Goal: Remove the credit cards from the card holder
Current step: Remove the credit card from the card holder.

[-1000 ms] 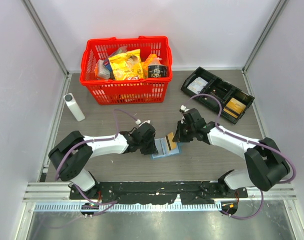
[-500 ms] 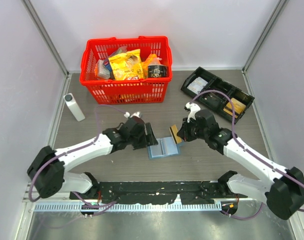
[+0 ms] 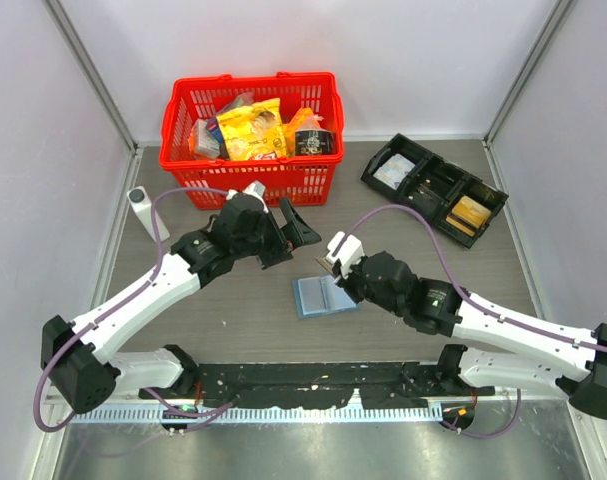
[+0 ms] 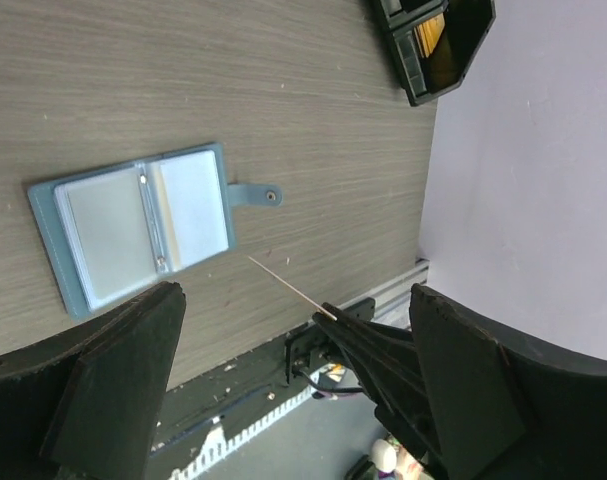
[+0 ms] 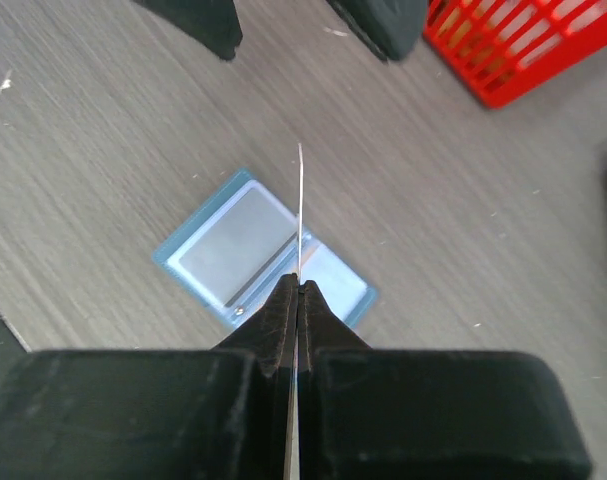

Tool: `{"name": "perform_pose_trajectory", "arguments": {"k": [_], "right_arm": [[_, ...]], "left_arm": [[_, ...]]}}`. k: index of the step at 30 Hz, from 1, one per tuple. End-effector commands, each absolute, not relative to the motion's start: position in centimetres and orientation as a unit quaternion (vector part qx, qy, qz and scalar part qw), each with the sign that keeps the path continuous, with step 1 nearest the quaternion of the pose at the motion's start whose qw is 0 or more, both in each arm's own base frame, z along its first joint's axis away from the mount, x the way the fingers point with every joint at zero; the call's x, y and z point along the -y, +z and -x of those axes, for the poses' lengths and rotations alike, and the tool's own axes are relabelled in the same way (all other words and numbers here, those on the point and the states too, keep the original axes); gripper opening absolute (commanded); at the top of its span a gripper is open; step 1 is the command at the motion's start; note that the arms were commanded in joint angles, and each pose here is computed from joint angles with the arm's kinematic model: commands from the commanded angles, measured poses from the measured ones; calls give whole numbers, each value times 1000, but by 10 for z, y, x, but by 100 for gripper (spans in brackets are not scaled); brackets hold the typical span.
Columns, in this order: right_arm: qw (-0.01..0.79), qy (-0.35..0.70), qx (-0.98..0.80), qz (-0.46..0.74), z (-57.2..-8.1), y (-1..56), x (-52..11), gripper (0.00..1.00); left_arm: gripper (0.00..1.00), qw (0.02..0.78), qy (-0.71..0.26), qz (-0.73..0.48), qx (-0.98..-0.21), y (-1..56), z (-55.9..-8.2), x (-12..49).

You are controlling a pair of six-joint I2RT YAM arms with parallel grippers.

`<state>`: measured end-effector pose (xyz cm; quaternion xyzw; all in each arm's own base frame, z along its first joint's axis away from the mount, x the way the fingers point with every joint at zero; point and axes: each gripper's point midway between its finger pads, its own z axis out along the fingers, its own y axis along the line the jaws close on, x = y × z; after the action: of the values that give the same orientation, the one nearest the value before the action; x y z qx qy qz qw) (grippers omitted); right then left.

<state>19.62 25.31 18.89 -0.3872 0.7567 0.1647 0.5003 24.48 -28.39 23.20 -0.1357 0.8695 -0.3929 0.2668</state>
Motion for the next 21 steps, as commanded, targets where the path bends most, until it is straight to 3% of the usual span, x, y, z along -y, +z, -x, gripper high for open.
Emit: {"name": "perform_pose_trajectory", "arguments": {"k": [1, 5, 15, 18, 21], "right_arm": [[585, 81, -702, 397, -213, 234, -259, 1], [595, 44, -686, 417, -211, 235, -264, 1], [613, 7, -661, 433, -205, 235, -275, 1], [616, -1, -654, 439, -204, 234, -278, 1], [616, -8, -652, 443, -204, 233, -281, 1]], "left_arm": [[97, 227, -412, 153, -869, 237, -235, 290], [95, 208, -422, 154, -869, 235, -231, 296], [77, 173, -415, 146, -881, 219, -225, 303], [62, 170, -414, 148, -882, 213, -226, 304], [37, 172, -424, 146, -877, 213, -227, 307]]}}
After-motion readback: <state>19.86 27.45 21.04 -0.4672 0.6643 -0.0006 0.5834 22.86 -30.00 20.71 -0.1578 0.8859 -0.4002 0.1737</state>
